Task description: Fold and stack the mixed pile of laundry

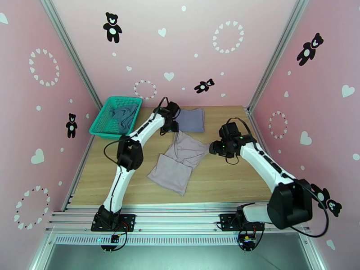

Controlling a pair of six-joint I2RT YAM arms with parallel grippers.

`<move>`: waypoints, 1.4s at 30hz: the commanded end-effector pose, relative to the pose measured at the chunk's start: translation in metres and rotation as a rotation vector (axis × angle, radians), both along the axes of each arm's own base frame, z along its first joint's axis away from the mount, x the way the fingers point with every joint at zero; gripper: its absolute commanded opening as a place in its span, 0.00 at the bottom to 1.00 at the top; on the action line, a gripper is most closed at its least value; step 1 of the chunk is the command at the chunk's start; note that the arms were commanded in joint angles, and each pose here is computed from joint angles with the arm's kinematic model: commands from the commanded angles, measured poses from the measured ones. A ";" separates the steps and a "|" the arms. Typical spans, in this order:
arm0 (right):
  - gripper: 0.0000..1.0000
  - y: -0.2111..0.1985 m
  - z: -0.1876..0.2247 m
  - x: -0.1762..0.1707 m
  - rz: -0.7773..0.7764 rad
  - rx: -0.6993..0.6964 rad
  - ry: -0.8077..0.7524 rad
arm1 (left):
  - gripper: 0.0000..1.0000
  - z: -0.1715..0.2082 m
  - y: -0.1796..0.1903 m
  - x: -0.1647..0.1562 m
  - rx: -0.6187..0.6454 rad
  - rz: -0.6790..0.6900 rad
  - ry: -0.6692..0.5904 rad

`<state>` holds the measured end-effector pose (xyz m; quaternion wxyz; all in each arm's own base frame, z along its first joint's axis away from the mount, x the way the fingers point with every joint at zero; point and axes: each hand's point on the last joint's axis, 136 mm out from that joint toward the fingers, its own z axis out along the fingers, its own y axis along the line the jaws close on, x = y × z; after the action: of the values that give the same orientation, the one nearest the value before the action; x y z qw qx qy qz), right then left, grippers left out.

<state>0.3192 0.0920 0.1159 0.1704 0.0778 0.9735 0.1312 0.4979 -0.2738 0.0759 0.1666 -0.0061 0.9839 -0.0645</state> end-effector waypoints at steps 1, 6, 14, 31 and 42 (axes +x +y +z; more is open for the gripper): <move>0.57 -0.002 -0.022 0.017 0.005 0.039 0.019 | 0.64 -0.003 -0.013 0.004 -0.038 -0.068 0.014; 0.54 -0.012 -0.043 0.036 -0.030 0.041 0.036 | 0.64 -0.018 -0.026 0.011 -0.093 -0.098 -0.001; 0.50 0.000 -0.062 0.065 -0.006 0.100 0.056 | 0.64 -0.027 -0.041 0.012 -0.164 -0.129 0.006; 0.44 0.031 -0.105 0.080 0.015 0.219 0.144 | 0.64 -0.043 -0.057 0.011 -0.217 -0.148 0.036; 0.39 0.053 -0.090 0.076 0.035 0.241 0.120 | 0.64 -0.053 -0.061 0.010 -0.218 -0.154 0.046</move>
<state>0.4009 0.1364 0.0244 0.1086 0.0876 0.9621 0.2345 0.5064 -0.3259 0.0354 0.1406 0.0435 0.9736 -0.1742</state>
